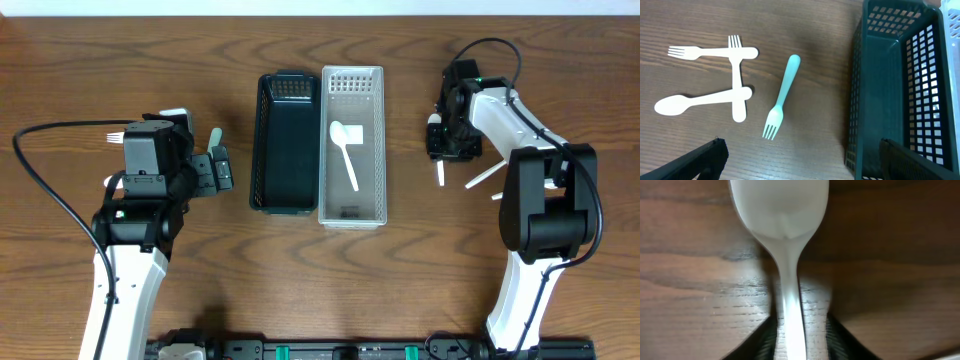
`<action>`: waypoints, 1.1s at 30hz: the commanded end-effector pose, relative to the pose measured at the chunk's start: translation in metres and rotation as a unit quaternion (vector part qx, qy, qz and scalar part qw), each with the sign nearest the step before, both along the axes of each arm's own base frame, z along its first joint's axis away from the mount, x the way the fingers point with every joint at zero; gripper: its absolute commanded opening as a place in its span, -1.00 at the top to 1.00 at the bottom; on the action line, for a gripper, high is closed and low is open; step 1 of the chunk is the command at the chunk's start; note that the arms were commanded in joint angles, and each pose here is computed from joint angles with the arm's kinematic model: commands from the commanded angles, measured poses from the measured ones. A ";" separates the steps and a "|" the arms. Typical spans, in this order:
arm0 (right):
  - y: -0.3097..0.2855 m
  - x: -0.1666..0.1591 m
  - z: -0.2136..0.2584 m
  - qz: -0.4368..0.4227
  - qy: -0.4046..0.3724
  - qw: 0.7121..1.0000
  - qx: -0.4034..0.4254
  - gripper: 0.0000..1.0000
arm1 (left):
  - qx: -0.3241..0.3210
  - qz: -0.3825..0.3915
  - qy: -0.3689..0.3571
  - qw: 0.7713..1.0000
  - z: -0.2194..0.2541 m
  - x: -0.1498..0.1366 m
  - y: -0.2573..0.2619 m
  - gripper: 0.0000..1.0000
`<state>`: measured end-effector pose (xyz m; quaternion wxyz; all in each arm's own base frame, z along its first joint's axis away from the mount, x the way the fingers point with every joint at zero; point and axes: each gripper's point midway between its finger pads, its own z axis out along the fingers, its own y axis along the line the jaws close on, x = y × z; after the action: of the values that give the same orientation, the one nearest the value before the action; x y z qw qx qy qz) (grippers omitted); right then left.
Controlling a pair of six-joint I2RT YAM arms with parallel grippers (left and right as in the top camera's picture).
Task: Pack container
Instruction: 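Place the second spoon into the clear basket with the right gripper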
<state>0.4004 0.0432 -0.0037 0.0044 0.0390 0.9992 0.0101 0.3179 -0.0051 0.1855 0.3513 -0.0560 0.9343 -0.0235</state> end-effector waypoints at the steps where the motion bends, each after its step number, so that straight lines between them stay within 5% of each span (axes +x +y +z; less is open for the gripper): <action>1: -0.001 -0.006 -0.017 -0.005 0.021 1.000 -0.010 0.59 | 0.007 -0.002 -0.006 1.000 0.006 0.003 0.002 -0.96; 11: 0.003 -0.001 -0.002 -0.007 0.005 1.000 0.000 0.97 | 0.007 -0.002 -0.006 1.000 0.006 0.003 0.002 -0.96; 17: 0.025 0.020 0.088 0.007 -0.086 0.996 0.015 0.98 | 0.007 -0.002 -0.006 1.000 0.006 0.003 0.002 -0.96; 24: 0.121 0.011 0.177 0.055 -0.209 0.973 0.077 0.97 | 0.007 -0.002 -0.006 1.000 0.006 0.003 0.002 -0.96; 33: 0.183 -0.008 0.100 0.026 -0.142 0.987 0.069 0.97 | 0.007 -0.002 -0.006 1.000 0.006 0.003 0.002 -0.96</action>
<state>0.3978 0.2280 0.1484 0.1973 -0.0362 0.9735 0.1099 0.3180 -0.0051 0.1856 0.3517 -0.0560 0.9341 -0.0235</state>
